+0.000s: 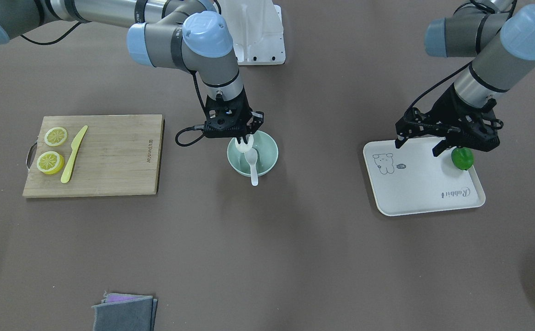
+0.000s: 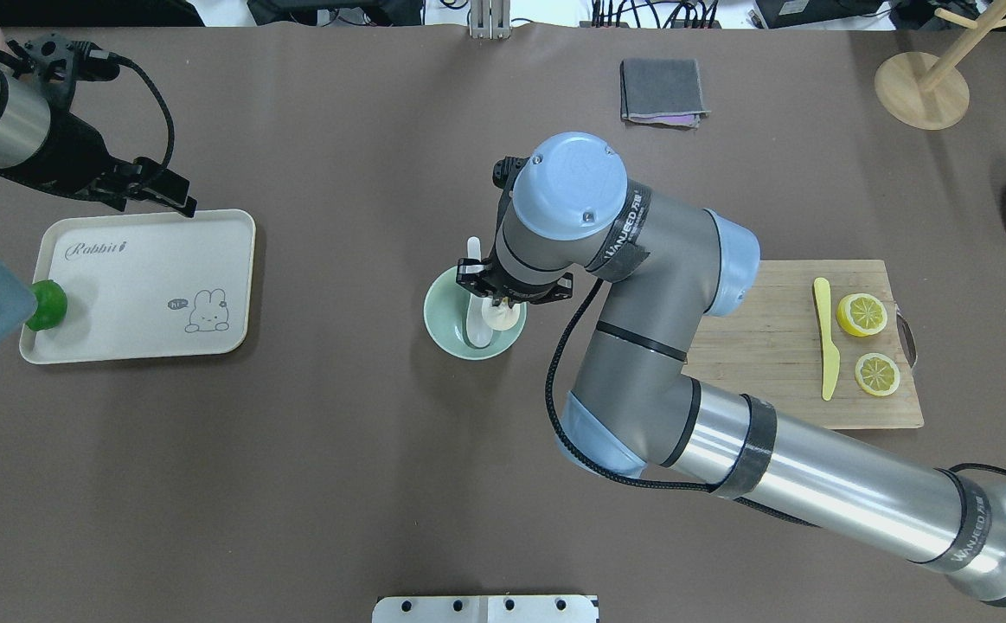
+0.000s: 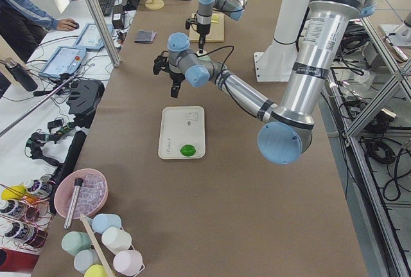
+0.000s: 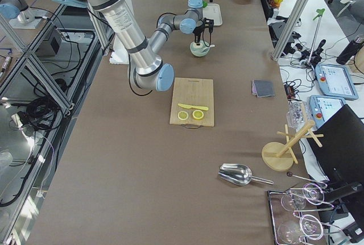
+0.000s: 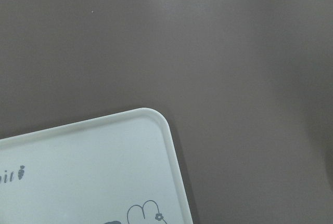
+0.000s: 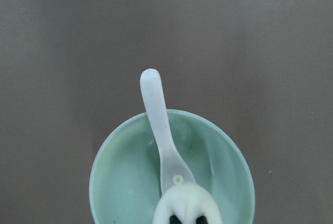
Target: Put spoon and bun in bowl
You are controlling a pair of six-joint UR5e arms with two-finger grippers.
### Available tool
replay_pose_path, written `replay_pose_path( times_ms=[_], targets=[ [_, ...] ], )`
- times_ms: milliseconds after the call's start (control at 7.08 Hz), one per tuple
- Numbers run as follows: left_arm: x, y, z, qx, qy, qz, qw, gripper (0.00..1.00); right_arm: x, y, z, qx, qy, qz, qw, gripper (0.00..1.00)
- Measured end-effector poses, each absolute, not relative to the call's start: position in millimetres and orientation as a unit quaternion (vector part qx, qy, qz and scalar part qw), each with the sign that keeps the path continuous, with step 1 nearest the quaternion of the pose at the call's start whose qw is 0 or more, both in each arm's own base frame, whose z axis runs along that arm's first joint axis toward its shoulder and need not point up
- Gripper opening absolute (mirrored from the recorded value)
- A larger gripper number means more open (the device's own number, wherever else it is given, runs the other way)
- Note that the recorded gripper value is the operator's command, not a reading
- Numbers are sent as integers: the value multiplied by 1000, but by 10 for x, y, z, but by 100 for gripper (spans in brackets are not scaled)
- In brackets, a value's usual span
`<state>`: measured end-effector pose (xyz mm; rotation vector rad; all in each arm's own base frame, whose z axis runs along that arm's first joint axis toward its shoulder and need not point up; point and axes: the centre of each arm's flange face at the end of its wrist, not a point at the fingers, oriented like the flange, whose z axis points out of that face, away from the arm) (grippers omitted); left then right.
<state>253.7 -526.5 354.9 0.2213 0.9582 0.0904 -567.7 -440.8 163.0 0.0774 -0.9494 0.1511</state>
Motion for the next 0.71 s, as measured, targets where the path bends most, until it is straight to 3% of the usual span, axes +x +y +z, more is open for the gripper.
replay_pose_path(
  times_ms=[706],
  targets=[
    [2488,-5304,3627,102,453,41,885,98,-5289,-4465,1698,41,-460,89,882,100]
  ],
)
